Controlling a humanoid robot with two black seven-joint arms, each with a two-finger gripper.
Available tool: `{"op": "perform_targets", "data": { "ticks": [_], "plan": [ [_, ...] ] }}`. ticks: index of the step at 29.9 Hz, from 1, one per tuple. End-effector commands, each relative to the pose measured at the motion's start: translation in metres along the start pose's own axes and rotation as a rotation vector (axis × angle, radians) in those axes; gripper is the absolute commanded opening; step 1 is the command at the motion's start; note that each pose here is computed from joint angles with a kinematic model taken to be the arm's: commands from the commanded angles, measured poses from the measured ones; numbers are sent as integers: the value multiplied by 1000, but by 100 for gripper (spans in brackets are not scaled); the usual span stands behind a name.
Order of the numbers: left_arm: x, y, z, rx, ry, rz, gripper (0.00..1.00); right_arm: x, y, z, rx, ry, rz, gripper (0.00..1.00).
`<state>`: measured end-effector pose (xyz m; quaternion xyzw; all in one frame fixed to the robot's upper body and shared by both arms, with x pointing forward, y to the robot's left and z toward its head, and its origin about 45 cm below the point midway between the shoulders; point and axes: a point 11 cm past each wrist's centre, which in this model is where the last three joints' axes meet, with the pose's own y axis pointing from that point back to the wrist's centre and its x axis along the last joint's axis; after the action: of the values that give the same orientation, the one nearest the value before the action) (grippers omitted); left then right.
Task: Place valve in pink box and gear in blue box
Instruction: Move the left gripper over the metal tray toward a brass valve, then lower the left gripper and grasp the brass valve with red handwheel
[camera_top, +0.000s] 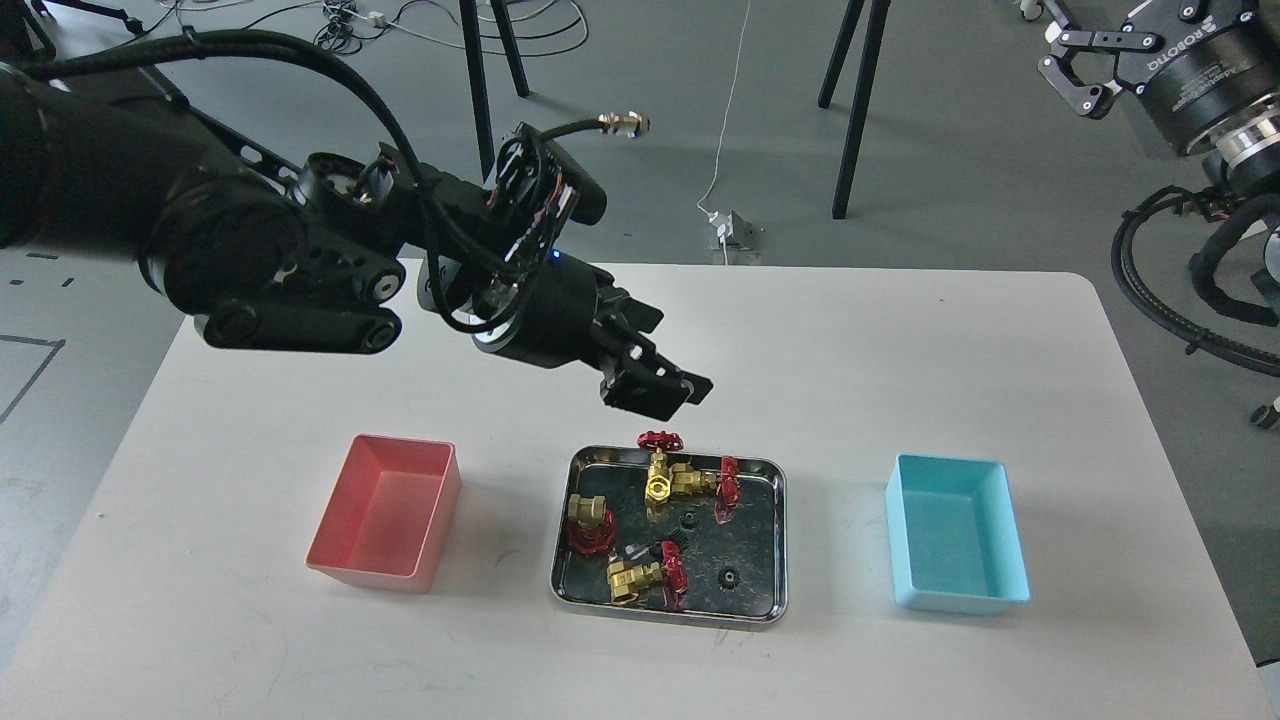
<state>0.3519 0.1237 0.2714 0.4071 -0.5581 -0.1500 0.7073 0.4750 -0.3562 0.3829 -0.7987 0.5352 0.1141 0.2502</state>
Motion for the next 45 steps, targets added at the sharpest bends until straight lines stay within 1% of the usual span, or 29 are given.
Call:
{"op": "perform_targets", "data": {
  "ticks": [1,3,6,11,14,22,25,32,36,40,45],
  "plan": [
    [-53,-1,-19,37,-89,-69,92,-19,-22,-2,15,-4,7,100],
    [-79,-4,-28,48,-75,-113,92,-27,-28,3,8,-17,-7,100],
    [-106,-16,-31,41,-39,-130,92,-34,-33,12,-8,-34,-12,100],
    [-136,-32,-23,11,8,-145,92,-40,-49,21,-48,-44,53,100],
    [-150,-39,-13,-13,38,-158,91,-41,-54,23,-66,-49,56,100],
    [-162,-49,-2,-39,81,-149,83,-38,-51,27,-77,-50,64,100],
    [-157,-56,0,-46,83,-121,78,-36,-49,29,-81,-51,69,100],
    [-154,-71,-3,-36,89,-73,78,-27,-43,32,-90,-48,88,100],
    [-161,-76,-8,-21,87,-66,78,-23,-39,35,-96,-48,96,100],
    [-166,-79,-8,-18,90,-65,71,-20,-36,40,-104,-52,104,100],
    [-167,-79,-8,-21,87,-69,59,-18,-35,42,-108,-54,109,100]
  ]
}}
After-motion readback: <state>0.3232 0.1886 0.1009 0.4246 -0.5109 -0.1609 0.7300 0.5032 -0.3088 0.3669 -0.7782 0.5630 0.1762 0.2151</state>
